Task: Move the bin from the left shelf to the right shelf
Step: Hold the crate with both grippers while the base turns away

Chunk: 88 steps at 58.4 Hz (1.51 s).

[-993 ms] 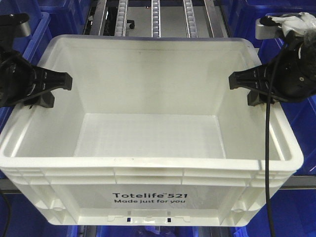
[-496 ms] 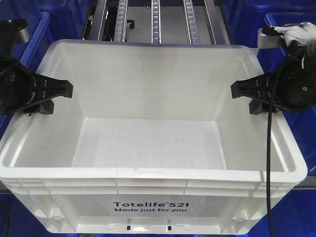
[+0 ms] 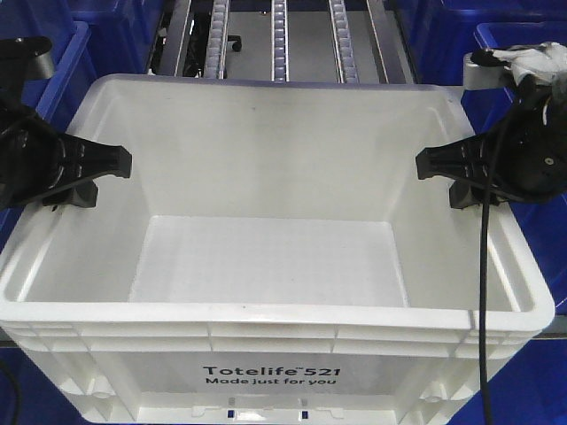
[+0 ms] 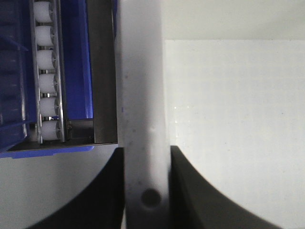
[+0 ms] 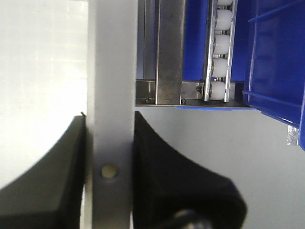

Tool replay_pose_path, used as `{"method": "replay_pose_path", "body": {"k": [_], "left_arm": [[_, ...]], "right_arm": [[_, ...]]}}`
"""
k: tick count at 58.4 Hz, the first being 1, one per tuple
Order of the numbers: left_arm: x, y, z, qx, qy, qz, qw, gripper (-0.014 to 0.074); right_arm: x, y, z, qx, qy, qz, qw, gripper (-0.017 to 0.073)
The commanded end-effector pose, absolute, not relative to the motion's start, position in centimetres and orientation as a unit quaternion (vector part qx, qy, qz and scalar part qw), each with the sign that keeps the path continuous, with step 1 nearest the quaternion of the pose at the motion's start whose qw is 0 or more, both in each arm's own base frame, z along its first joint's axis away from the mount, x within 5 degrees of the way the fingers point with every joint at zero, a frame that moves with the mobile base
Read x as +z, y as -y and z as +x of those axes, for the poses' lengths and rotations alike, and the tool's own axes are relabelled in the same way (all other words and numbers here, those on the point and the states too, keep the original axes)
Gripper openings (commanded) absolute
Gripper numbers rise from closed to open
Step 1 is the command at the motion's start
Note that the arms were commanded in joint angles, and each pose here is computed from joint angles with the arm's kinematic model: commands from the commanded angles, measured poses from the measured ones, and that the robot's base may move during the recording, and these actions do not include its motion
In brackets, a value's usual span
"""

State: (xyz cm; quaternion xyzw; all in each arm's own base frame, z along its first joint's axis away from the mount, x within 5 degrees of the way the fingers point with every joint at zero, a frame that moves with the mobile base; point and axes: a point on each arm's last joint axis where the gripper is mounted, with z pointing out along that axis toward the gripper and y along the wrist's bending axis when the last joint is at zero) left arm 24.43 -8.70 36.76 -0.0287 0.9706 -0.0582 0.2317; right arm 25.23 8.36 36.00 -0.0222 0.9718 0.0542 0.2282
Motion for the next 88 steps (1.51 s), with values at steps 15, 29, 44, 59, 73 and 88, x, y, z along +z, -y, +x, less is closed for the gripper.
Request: {"method": "replay_pose_path", "body": {"k": [15,29,44,59,73,88], "left_arm": [[39.44,8.74,24.0,-0.088,-0.947,-0.02,0.308,-0.0006],[39.44,8.74,24.0,-0.088,-0.947,-0.02,0.308,-0.0006],[39.44,8.74,24.0,-0.088,-0.947,-0.02,0.308,-0.0006],[39.44,8.74,24.0,-0.088,-0.947,-0.02,0.308,-0.0006],[39.44,8.74,24.0,-0.088,-0.947,-0.02,0.308,-0.0006],[39.44,8.74,24.0,-0.088,-0.947,-0.02,0.308,-0.0006]], "right_arm": [[38.32,-7.69,25.03,0.043,-0.954,-0.034,0.296,0.0],[38.32,-7.69,25.03,0.043,-0.954,-0.034,0.296,0.0],[38.32,-7.69,25.03,0.043,-0.954,-0.034,0.296,0.0],[38.33,-7.69,25.03,0.043,-0.954,-0.034,0.296,0.0],[38.33,-7.69,25.03,0.043,-0.954,-0.034,0.296,0.0],[38.33,-7.69,25.03,0.043,-0.954,-0.034,0.296,0.0]]}}
